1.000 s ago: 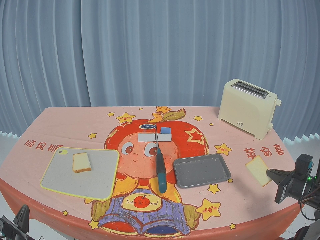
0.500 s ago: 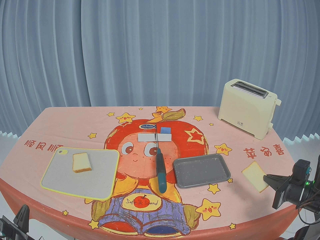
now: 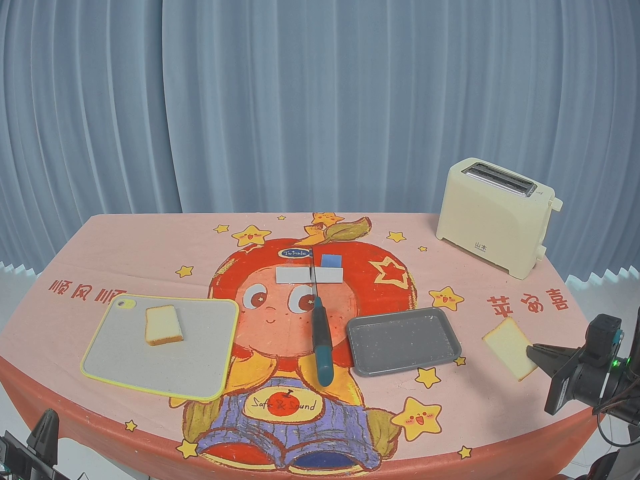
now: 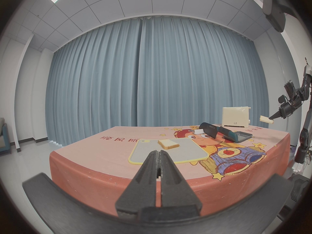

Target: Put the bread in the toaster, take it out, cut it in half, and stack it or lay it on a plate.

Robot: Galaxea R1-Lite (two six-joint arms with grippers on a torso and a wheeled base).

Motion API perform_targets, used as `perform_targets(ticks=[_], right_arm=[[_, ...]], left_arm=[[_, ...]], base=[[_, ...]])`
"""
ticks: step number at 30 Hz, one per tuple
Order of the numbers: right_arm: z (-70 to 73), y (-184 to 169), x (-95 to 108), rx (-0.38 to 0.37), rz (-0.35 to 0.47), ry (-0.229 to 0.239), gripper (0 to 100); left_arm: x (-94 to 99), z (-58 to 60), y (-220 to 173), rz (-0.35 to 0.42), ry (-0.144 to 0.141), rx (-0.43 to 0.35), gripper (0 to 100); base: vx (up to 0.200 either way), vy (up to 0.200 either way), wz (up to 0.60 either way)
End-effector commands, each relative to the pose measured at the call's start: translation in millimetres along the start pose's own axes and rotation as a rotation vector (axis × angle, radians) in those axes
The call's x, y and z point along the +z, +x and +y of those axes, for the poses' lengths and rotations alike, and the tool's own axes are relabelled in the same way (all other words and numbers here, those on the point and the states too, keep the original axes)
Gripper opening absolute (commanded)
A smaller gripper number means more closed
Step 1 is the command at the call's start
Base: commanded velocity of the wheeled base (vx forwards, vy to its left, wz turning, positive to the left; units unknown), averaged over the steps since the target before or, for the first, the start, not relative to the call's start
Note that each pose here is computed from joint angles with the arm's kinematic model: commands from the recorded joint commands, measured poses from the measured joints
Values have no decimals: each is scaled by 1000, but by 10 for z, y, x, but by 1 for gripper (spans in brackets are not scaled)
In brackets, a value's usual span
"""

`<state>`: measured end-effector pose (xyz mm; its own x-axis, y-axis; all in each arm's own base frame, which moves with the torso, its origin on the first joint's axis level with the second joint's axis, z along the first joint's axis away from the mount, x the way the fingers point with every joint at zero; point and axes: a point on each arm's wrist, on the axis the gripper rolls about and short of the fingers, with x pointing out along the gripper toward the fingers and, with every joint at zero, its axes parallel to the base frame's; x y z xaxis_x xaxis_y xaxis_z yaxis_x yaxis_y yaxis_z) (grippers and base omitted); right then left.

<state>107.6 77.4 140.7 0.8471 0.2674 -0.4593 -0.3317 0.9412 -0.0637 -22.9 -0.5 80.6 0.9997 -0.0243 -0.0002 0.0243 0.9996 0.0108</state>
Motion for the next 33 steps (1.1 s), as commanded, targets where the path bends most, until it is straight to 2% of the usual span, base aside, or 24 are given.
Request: perform_targets(ticks=[1, 33], right_arm=[[-1, -6, 4, 1, -4, 1, 0], [39, 9, 13, 22, 1, -12, 0]], left_arm=[[-46, 0, 5, 7, 0, 0, 0], [-46, 0, 5, 7, 0, 0, 0]], base=[[0, 0, 0], [0, 0, 0]])
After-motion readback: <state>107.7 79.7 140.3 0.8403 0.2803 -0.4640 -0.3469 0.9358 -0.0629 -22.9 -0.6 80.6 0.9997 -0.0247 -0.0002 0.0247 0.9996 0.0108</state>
